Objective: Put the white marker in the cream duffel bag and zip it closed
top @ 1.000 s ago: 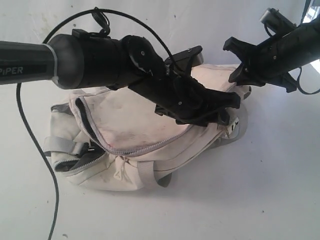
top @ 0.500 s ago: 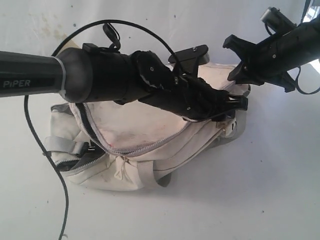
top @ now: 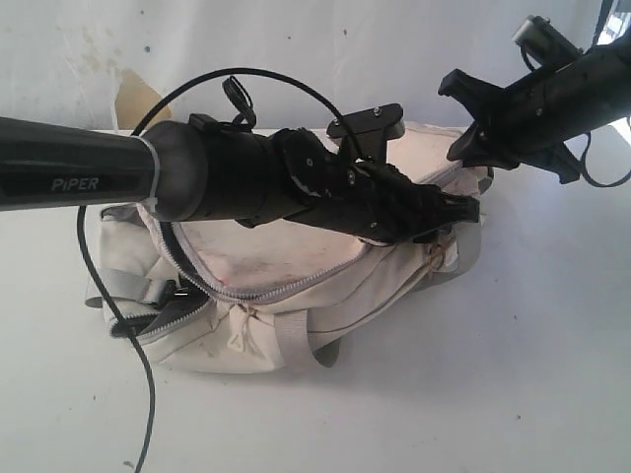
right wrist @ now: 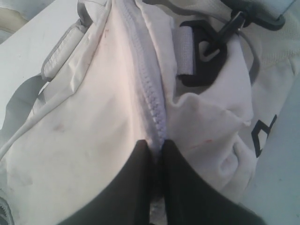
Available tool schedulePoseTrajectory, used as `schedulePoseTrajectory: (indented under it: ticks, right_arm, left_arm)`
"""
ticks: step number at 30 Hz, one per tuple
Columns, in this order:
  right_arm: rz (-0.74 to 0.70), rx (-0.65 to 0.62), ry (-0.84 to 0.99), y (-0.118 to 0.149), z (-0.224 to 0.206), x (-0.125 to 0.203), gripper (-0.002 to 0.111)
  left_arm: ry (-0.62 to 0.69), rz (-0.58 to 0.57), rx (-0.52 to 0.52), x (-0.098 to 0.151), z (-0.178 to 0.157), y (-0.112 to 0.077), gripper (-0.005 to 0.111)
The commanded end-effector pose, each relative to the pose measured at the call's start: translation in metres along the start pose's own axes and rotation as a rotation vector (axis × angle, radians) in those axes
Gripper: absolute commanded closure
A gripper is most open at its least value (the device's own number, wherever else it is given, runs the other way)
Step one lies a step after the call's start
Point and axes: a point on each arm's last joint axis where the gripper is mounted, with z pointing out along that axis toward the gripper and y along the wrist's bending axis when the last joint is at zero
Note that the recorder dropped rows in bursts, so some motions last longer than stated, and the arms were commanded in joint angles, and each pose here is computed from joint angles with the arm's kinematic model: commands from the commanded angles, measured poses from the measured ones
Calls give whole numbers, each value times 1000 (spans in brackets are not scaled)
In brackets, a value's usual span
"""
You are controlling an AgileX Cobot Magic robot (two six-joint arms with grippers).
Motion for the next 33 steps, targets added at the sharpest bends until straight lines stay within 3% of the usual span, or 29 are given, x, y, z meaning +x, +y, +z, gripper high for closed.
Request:
schedulePoseTrajectory:
  ticks: [1,7,14,21,33]
  right_arm:
    - [11,-10,-22,0,-5,-5,108]
    - [-69,-9,-19,0,-5,-5,108]
    - [-88,-10,-17,0,-4,-4,108]
    - [-142,-9,-19,0,-5,-5,108]
    - [-159,4,-26,-5,-7,-8,108]
  left_arm:
    - [-24,18,-8,-1,1,1,72]
    - [31,190,1,4,1,1,107]
    - [53,197,9,6,1,0,107]
    - [184,307,61,14,-8,-5,107]
    - [366,394,149,16,-44,-22,107]
